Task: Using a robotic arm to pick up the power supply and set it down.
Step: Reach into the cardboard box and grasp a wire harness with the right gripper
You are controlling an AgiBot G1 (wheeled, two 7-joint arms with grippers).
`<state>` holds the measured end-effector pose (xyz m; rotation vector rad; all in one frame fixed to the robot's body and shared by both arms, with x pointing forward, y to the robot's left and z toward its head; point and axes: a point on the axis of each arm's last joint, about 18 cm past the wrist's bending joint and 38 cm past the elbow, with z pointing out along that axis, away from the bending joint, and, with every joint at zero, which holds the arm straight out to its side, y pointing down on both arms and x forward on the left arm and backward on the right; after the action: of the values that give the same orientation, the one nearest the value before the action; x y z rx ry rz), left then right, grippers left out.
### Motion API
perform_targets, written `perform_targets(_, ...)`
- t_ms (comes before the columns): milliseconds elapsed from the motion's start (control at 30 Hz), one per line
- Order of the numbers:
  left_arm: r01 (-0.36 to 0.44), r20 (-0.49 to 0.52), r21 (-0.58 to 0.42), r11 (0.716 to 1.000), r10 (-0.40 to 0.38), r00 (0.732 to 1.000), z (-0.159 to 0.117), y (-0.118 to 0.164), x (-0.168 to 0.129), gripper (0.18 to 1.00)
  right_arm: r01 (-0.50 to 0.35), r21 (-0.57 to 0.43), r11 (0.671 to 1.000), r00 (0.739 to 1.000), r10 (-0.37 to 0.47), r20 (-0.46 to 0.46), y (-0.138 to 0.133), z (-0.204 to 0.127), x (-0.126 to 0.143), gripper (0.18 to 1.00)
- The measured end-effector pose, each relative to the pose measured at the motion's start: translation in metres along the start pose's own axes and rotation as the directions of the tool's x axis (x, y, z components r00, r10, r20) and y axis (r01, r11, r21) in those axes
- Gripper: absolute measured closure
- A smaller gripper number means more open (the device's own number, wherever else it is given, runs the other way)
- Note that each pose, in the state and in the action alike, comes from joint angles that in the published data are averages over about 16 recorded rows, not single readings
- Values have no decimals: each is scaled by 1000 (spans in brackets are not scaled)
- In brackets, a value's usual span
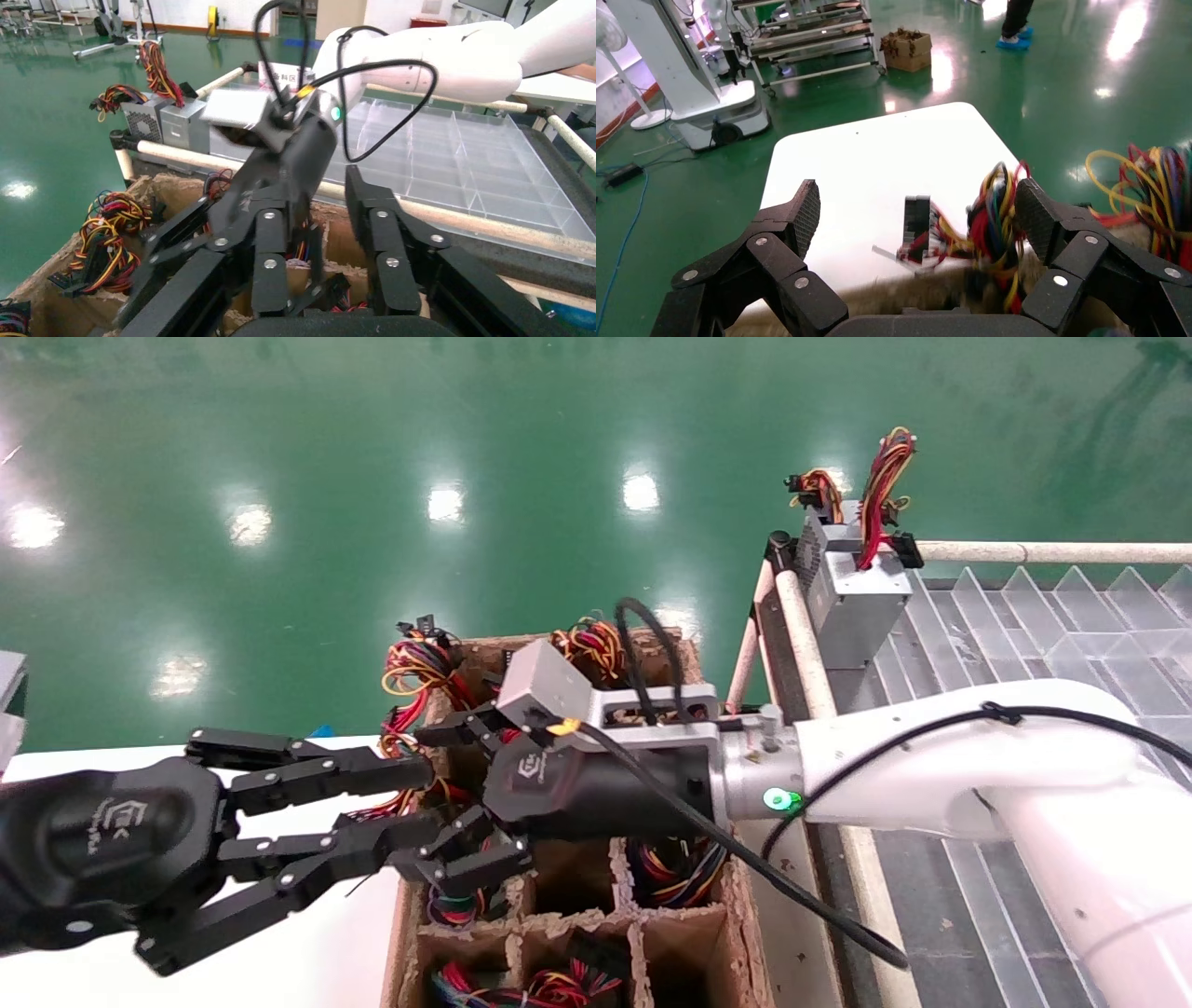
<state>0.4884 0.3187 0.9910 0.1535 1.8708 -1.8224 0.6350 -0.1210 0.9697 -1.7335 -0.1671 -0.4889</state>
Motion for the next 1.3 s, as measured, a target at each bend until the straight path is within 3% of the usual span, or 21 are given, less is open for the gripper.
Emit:
perform_targets(467, 0, 0, 0, 1000, 0, 1000, 0, 0, 0, 941, 41, -61, 997, 997, -45, -67, 4, 28, 22, 224)
perform_targets(733, 0, 0, 0, 1000, 0, 1000, 0, 0, 0, 985, 47, -87, 995, 995, -54, -88, 9, 31, 25, 315)
perform_targets(1300, 0, 0, 0, 1000, 0, 1000, 0, 0, 0, 993, 40, -105, 994, 993, -51, -106, 17, 31, 27, 696)
